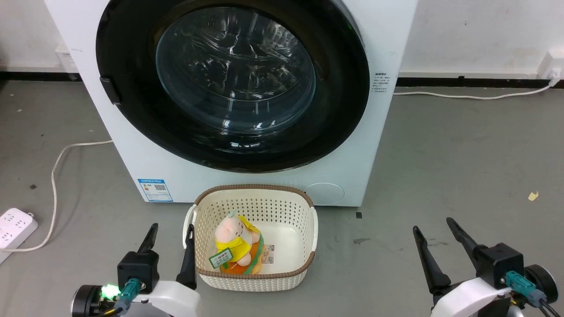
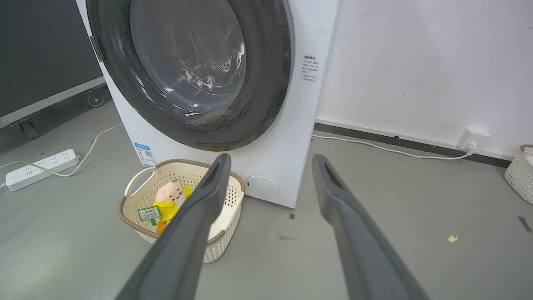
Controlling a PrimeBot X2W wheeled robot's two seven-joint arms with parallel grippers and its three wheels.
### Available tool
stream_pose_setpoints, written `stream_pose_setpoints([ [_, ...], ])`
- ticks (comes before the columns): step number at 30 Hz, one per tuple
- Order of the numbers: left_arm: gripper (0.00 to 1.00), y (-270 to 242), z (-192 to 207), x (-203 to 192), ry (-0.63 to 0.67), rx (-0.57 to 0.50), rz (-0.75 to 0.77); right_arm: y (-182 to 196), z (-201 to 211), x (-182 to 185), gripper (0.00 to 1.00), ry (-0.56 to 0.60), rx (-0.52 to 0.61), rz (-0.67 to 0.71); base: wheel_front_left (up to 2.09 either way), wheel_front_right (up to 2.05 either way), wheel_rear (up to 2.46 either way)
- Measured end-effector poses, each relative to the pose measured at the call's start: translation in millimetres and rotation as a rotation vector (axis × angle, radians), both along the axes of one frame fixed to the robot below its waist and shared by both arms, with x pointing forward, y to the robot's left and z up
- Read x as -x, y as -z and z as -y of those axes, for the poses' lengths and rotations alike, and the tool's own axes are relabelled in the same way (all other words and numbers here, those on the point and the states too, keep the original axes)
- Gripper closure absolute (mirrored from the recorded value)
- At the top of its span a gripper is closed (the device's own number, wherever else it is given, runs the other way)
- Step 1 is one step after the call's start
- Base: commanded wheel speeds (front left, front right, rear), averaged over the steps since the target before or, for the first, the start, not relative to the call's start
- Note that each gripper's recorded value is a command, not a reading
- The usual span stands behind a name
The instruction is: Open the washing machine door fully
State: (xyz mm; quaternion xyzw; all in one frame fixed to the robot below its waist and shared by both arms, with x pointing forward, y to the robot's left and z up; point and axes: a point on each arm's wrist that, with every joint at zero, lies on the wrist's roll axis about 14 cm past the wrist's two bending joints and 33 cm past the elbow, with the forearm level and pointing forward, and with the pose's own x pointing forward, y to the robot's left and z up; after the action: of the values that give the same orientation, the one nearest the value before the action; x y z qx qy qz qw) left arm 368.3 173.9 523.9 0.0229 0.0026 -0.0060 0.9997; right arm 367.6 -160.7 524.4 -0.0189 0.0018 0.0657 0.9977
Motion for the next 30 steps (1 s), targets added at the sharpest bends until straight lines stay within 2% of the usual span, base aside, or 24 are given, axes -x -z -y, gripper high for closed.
stream_pose_setpoints([
  [17, 0.0, -2, 3, 1, 0.002, 0.001, 0.026, 0, -2, -3, 0.0, -0.009, -0.087, 0.012, 0.0, 0.0, 0.0],
  [30, 0.0, 7, 5, -9, 0.002, 0.001, 0.018, -21, -1, -42, 0.0, -0.022, -0.267, 0.042, 0.0, 0.0, 0.0],
])
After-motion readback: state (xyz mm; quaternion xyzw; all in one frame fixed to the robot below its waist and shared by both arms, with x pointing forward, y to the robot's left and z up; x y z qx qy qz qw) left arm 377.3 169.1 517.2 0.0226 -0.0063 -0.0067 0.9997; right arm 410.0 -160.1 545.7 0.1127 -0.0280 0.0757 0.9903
